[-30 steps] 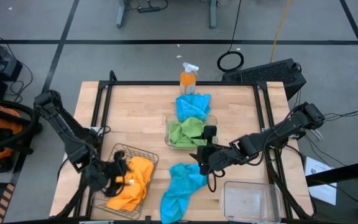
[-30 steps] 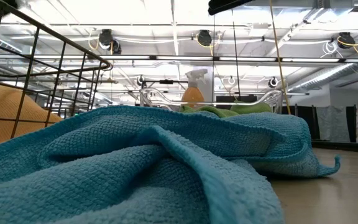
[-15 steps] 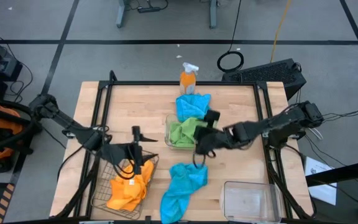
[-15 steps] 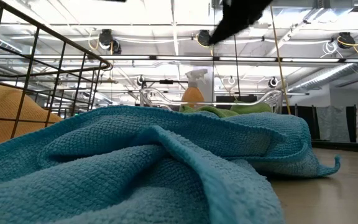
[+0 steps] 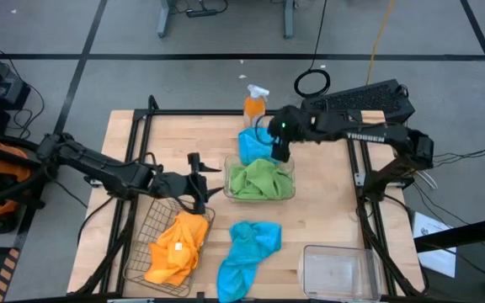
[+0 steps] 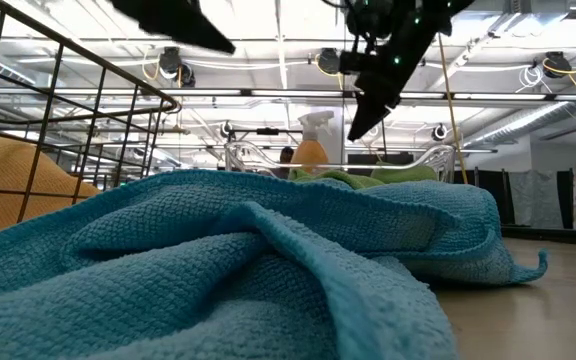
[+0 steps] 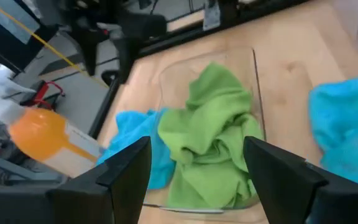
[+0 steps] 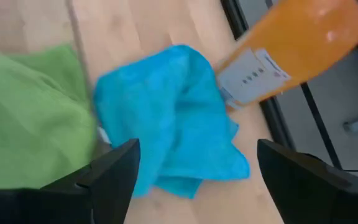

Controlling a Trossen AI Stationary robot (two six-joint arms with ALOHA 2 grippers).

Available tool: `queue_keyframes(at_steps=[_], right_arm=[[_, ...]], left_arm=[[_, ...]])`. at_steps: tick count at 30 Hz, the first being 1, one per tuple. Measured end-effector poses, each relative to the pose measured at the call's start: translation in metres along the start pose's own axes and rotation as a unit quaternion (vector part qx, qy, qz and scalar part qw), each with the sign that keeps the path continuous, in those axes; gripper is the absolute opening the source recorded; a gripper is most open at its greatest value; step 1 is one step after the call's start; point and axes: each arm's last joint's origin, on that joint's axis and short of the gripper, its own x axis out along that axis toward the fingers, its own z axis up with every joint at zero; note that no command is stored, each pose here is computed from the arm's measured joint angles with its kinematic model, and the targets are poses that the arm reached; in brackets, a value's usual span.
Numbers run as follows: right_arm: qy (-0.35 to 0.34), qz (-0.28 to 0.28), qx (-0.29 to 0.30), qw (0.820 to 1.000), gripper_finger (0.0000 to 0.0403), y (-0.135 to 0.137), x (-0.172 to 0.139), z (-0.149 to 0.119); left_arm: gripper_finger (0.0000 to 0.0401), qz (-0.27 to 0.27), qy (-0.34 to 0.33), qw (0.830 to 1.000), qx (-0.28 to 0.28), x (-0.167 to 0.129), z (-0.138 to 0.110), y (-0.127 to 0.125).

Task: Sort microfiber towel by color & place in baskets
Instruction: Put the top blue towel into the bottom transparent bin

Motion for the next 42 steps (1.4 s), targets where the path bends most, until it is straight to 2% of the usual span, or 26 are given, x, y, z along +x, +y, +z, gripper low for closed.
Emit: queue_keyframes(at_steps=[4,9,14,17,22,24,28,31,34,38,42], right_arm=[[0.012,0.023,-0.015,1.0,0.0313,-0.032,0.006,-0.009],[0.009,0.074,0.002,0.997,0.0312,-0.063,0.011,-0.021],[0.026,0.07,0.031,0.997,0.0313,-0.075,0.026,-0.032],[0.037,0.076,0.031,0.996,0.0313,-0.07,0.041,-0.036],[0.049,0.081,-0.013,0.995,0.0313,-0.064,0.063,-0.038],[0.06,0.081,-0.01,0.995,0.0313,-0.063,0.069,-0.04],[0.075,0.05,0.06,0.994,0.0313,-0.061,0.072,-0.039],[0.079,0.031,0.088,0.992,0.0313,-0.052,0.066,-0.036],[0.062,0.034,0.113,0.991,0.0313,-0.038,0.062,-0.027],[0.025,0.02,0.174,0.984,0.0313,-0.018,0.062,-0.014],[-0.029,0.017,0.251,0.967,0.0313,-0.006,0.073,-0.001]], left_arm=[[0.026,0.009,0.011,1.0,0.011,0.007,-0.01,0.002],[0.026,0.016,0.009,1.0,-0.002,0.008,-0.01,0.005],[0.026,0.017,0.005,0.999,0.033,0.008,-0.008,0.006],[0.026,0.018,0.0,0.999,0.04,0.007,-0.005,0.007],[0.026,0.017,0.003,0.999,0.038,0.007,-0.006,0.007],[0.026,0.017,0.004,0.999,0.028,0.007,-0.006,0.007],[0.026,0.012,0.021,1.0,0.013,0.007,-0.009,0.006],[0.026,0.009,0.038,0.999,0.008,0.007,-0.013,0.005],[0.026,0.008,0.044,0.999,-0.001,0.007,-0.014,0.005],[0.026,0.008,0.043,0.999,-0.002,0.007,-0.014,0.005],[0.026,0.008,0.042,0.999,0.0,0.007,-0.014,0.005]])
